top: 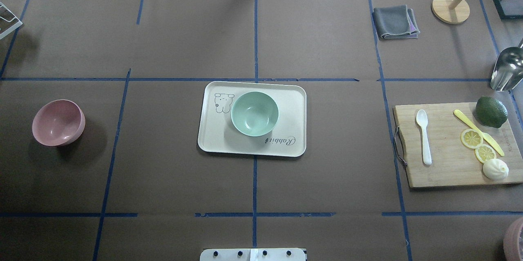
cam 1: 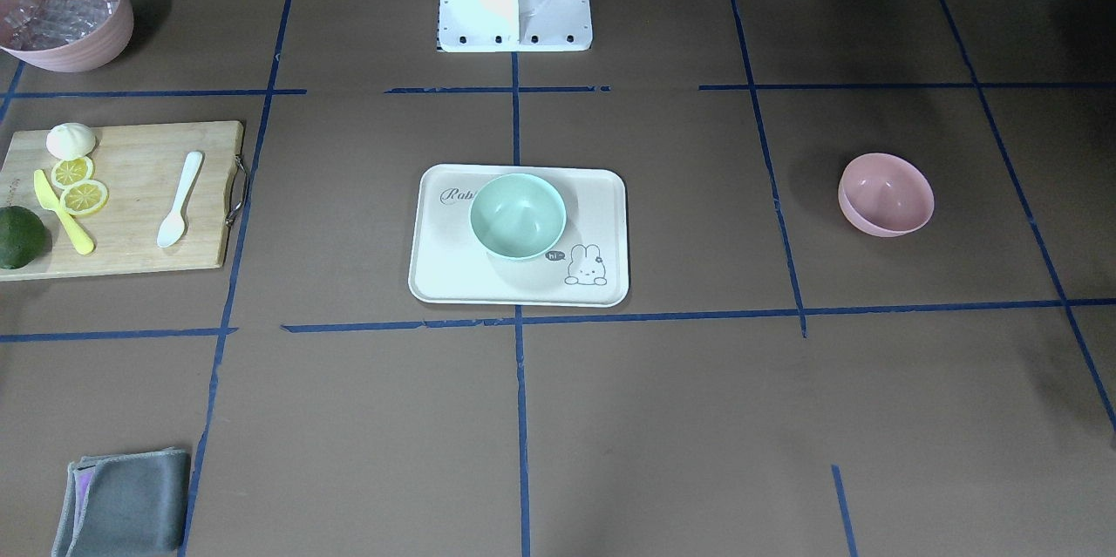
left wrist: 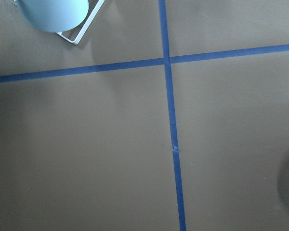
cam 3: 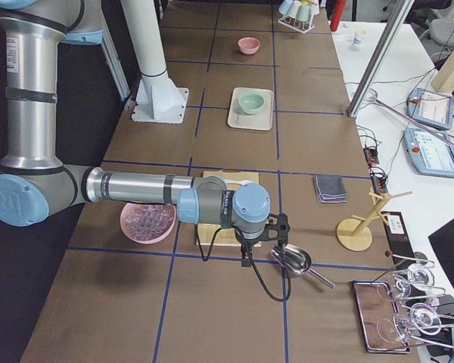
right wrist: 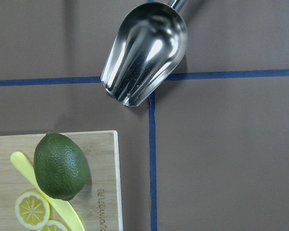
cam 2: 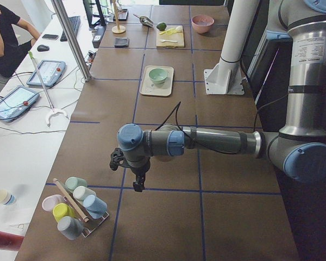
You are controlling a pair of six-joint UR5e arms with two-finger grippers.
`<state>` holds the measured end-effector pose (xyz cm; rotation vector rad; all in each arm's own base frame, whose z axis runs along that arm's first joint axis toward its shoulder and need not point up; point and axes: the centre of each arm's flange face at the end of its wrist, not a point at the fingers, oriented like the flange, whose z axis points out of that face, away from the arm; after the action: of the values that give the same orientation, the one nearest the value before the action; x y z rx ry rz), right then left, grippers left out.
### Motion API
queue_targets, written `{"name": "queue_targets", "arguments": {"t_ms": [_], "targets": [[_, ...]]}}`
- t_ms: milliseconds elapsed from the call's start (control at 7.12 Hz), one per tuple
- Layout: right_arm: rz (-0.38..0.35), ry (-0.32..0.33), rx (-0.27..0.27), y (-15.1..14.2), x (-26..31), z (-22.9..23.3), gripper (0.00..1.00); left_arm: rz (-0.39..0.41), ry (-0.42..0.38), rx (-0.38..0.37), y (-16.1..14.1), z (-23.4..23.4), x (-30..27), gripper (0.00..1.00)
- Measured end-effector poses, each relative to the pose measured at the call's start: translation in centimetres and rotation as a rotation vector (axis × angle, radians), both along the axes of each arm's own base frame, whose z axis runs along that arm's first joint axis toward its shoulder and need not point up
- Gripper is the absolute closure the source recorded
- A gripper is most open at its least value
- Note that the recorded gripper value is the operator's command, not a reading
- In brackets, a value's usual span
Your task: Stack pink bowl on green and place spoon
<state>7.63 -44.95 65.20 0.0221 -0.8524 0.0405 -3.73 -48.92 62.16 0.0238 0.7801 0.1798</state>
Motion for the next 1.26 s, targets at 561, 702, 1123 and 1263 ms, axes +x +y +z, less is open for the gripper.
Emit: {"name": "queue_targets", "arguments": {"t_ms": [561,702,1123,1263], "targets": [[0.0,-0.002,0.019,0.1,0.0,-1.0,0.0,0.044,0.036,0.006,-1.0,-4.4,6.2,0.0],[0.0,0.0,0.025,0.3,0.0,-1.3,0.0,0.004,0.04,-0.023,-0.7,-6.1,7.5,0.0],[-0.002,0.008,0.037,0.0,0.0,-1.8,0.0,-0.123,0.087,-0.057,1.6,-7.9,13.0,0.0],[-0.003,0.008,0.039,-0.2,0.0,-2.0,0.0,-0.143,0.103,-0.066,2.1,-7.9,14.3,0.0]]}}
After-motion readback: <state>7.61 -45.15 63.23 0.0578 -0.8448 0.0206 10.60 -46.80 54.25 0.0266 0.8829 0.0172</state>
